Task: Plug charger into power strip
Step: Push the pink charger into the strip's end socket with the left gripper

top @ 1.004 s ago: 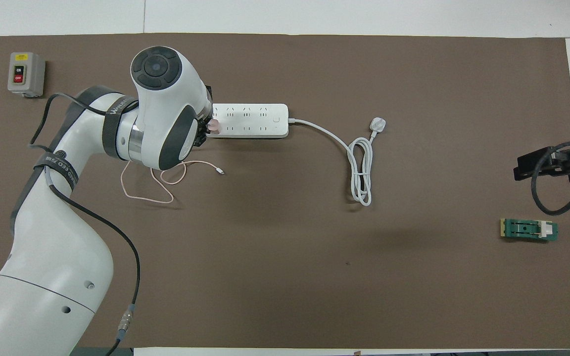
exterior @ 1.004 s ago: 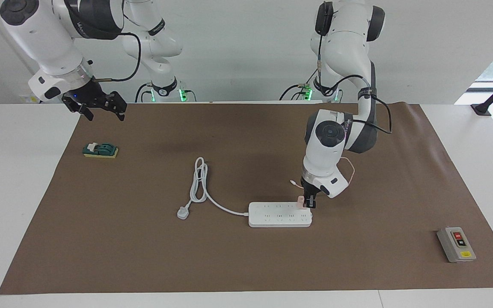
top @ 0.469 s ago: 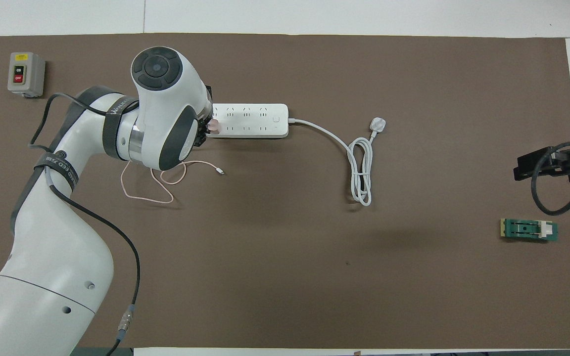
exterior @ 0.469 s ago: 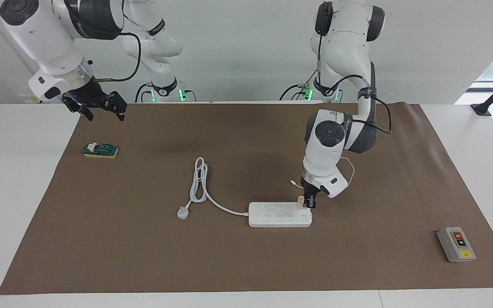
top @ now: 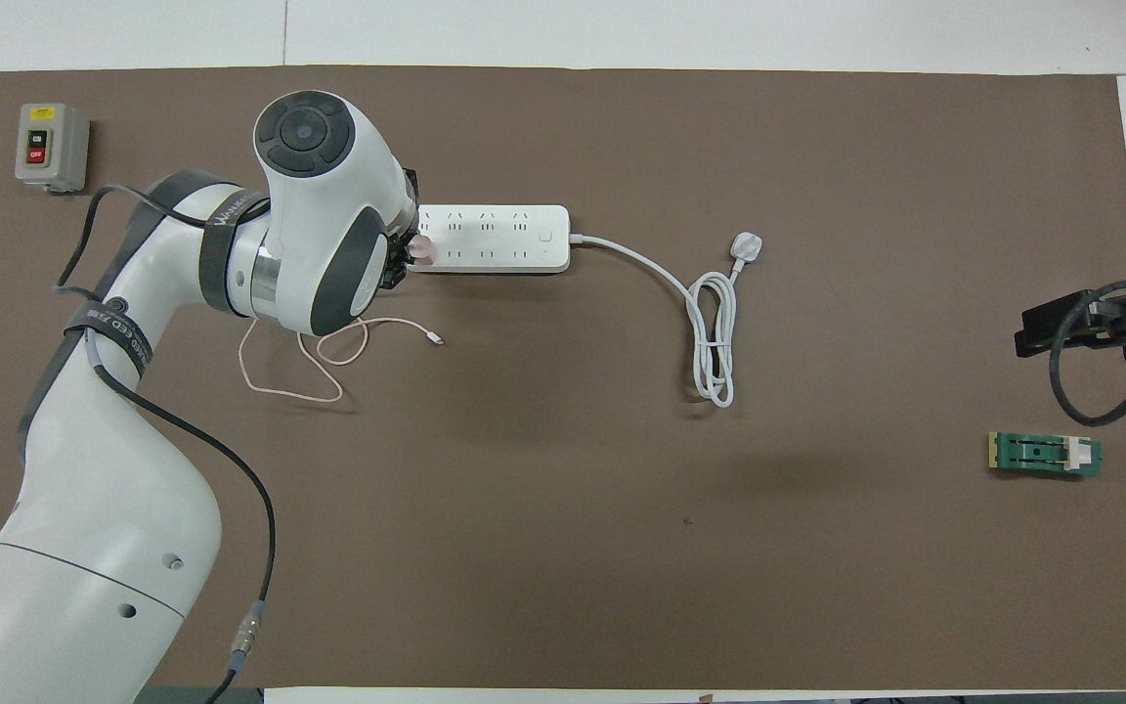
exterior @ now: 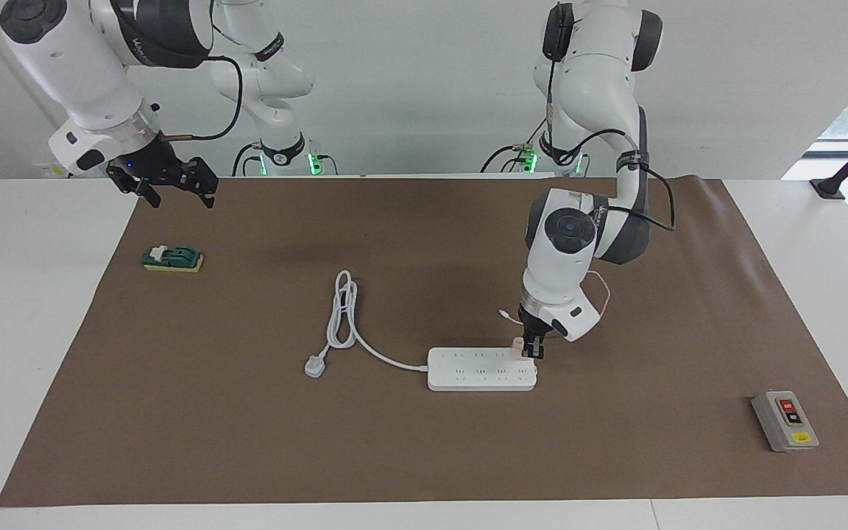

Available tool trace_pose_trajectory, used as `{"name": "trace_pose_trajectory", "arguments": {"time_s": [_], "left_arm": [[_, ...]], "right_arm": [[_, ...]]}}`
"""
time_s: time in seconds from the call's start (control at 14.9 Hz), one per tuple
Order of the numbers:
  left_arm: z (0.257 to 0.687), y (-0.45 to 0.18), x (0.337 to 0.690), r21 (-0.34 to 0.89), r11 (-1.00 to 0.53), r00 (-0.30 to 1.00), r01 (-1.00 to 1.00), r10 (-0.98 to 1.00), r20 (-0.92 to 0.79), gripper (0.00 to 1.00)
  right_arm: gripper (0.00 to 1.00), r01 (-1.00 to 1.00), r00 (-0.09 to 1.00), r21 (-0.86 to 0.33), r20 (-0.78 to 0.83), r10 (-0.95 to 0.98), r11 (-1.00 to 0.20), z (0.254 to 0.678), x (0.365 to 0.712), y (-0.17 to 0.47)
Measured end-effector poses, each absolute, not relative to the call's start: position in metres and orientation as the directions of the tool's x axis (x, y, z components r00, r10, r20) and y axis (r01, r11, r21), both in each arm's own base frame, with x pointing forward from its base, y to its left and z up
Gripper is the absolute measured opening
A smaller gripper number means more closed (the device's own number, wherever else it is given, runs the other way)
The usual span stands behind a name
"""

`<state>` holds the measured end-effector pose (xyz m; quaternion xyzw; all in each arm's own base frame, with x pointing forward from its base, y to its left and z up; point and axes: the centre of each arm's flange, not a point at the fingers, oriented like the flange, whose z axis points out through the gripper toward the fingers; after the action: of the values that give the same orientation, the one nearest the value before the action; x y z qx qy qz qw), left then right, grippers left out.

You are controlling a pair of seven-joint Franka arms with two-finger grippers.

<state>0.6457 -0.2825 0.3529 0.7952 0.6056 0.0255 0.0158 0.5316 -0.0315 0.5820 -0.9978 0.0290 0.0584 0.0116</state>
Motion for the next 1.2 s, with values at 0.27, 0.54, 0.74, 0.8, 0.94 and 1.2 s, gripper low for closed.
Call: {"name": "trace_pose_trajectory", "arguments": {"time_s": [0.27, 0.54, 0.74, 0.8, 0.94, 1.2], "left_arm": [[0.3528, -0.2812, 0.6464, 0.054, -0.266, 0.266, 0.962, 0.964, 0.014, 0.31], [0.3529, -0.2818, 0.6492, 0.040, -0.266, 0.265, 0.963, 0.964, 0.014, 0.31], [0.3527, -0.2826, 0.6514, 0.029, -0.266, 0.265, 0.964, 0.964, 0.015, 0.31], [0.3527, -0.2827, 0.6515, 0.028, -0.266, 0.265, 0.964, 0.964, 0.016, 0.31], [0.3526, -0.2827, 0.6516, 0.027, -0.266, 0.266, 0.964, 0.964, 0.016, 0.31], [0.3526, -0.2829, 0.6516, 0.028, -0.267, 0.267, 0.963, 0.964, 0.016, 0.31]], "right_arm": [[1.00, -0.059, 0.991, -0.020, -0.117, -0.056, -0.998, 0.5820, 0.5316, -0.0315], [1.00, -0.059, 0.991, -0.020, -0.117, -0.056, -0.998, 0.5820, 0.5316, -0.0315], [1.00, -0.059, 0.991, -0.020, -0.117, -0.056, -0.998, 0.5820, 0.5316, -0.0315], [1.00, -0.059, 0.991, -0.020, -0.117, -0.056, -0.998, 0.5820, 0.5316, -0.0315], [1.00, -0.059, 0.991, -0.020, -0.117, -0.056, -0.998, 0.5820, 0.5316, -0.0315], [1.00, -0.059, 0.991, -0.020, -0.117, -0.056, -0.998, 0.5820, 0.5316, -0.0315]]}}
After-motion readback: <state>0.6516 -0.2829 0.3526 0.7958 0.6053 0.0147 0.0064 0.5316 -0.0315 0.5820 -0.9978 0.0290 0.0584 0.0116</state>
